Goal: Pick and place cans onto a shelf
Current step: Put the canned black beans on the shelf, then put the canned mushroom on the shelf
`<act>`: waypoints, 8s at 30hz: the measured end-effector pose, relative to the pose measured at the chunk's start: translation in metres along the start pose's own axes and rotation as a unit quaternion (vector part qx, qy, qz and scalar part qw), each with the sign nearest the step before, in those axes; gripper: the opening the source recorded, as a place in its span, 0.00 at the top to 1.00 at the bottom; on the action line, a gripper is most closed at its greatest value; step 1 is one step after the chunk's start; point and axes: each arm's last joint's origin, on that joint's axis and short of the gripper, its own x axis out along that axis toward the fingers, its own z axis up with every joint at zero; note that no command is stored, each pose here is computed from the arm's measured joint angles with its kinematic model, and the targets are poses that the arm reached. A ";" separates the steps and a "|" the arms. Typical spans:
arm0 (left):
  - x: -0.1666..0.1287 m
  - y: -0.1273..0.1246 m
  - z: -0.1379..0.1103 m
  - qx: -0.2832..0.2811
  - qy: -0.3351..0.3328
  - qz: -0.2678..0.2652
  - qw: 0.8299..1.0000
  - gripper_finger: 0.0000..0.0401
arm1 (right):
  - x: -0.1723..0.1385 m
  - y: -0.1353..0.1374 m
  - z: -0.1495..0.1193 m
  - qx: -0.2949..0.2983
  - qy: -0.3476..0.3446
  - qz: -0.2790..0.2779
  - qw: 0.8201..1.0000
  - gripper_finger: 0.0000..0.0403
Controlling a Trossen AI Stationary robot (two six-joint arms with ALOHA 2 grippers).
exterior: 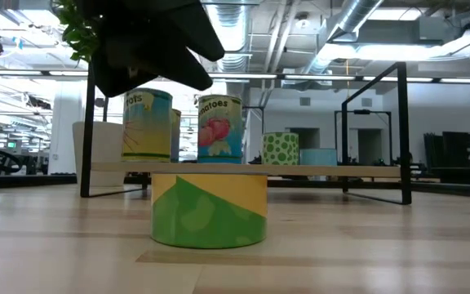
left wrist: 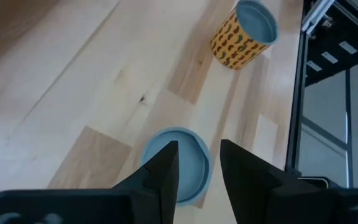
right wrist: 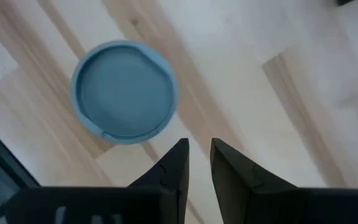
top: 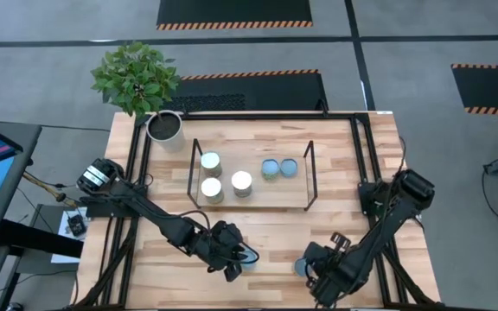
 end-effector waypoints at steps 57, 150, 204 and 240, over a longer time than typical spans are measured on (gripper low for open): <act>0.000 0.001 -0.001 0.025 0.037 -0.022 0.999 0.74 | 0.028 -0.001 0.131 -0.087 0.024 0.082 0.992 0.98; -0.098 -0.009 -0.032 0.070 -0.008 0.077 0.995 0.74 | 0.046 -0.154 0.277 -0.067 0.033 0.069 0.995 0.92; 0.030 -0.002 -0.048 0.067 0.158 0.048 0.984 0.74 | -0.080 0.006 0.071 -0.039 -0.024 -0.010 0.999 0.78; -0.084 -0.077 -0.047 0.242 0.228 0.250 0.909 0.74 | -0.048 0.040 0.042 -0.192 -0.189 0.015 0.963 0.78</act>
